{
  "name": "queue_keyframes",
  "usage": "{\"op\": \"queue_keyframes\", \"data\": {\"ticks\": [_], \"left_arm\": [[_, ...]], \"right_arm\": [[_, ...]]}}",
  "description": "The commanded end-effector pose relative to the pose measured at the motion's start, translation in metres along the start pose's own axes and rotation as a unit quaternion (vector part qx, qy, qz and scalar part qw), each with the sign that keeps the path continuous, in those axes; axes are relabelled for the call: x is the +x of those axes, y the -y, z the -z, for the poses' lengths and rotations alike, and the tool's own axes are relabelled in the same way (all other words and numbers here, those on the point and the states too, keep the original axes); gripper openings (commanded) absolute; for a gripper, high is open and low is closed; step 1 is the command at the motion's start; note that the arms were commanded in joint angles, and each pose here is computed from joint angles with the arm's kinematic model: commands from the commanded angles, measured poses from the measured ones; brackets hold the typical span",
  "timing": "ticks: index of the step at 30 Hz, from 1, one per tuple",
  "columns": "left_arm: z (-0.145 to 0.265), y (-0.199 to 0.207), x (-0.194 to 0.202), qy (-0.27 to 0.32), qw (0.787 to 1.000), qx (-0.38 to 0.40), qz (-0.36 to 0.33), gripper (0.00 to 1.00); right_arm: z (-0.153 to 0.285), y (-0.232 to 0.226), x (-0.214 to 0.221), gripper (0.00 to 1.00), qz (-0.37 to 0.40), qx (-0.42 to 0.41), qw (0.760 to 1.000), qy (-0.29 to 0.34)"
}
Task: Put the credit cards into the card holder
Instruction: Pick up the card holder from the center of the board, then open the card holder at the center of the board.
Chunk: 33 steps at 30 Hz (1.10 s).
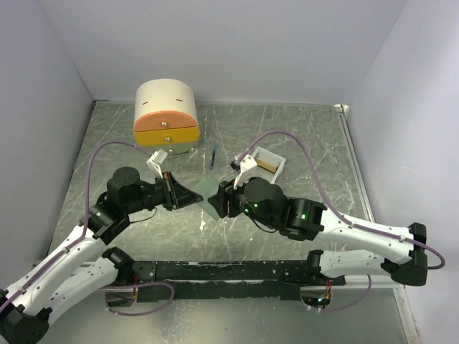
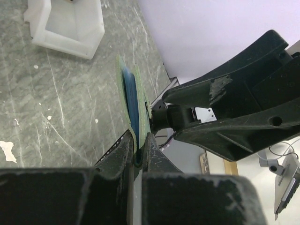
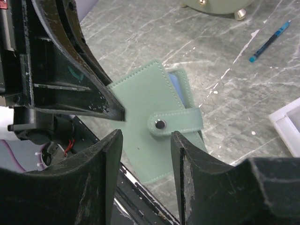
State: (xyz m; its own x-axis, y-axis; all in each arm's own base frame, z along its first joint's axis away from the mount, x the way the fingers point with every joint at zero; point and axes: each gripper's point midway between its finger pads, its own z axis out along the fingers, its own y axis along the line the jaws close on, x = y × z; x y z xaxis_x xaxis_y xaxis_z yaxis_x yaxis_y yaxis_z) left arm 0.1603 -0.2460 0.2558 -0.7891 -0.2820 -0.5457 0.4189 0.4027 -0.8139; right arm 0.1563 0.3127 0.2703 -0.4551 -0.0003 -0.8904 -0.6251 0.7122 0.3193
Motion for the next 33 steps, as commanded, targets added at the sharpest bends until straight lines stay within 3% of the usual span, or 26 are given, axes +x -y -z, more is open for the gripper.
{"op": "queue_keyframes", "data": {"ticks": [1, 16, 33], "left_arm": [[0.002, 0.024, -0.002, -0.012, 0.998, 0.048, -0.026, 0.07], [0.006, 0.034, -0.001, -0.01, 0.996, 0.079, -0.028, 0.07], [0.005, 0.033, -0.001, -0.015, 0.997, 0.076, -0.031, 0.07]], "right_arm": [[-0.002, -0.013, -0.011, 0.45, 0.007, -0.018, 1.0, 0.001], [-0.015, 0.002, 0.013, 0.42, 0.021, 0.026, 0.999, -0.039], [-0.013, 0.027, 0.016, 0.07, 0.023, 0.088, 0.995, -0.033]]}}
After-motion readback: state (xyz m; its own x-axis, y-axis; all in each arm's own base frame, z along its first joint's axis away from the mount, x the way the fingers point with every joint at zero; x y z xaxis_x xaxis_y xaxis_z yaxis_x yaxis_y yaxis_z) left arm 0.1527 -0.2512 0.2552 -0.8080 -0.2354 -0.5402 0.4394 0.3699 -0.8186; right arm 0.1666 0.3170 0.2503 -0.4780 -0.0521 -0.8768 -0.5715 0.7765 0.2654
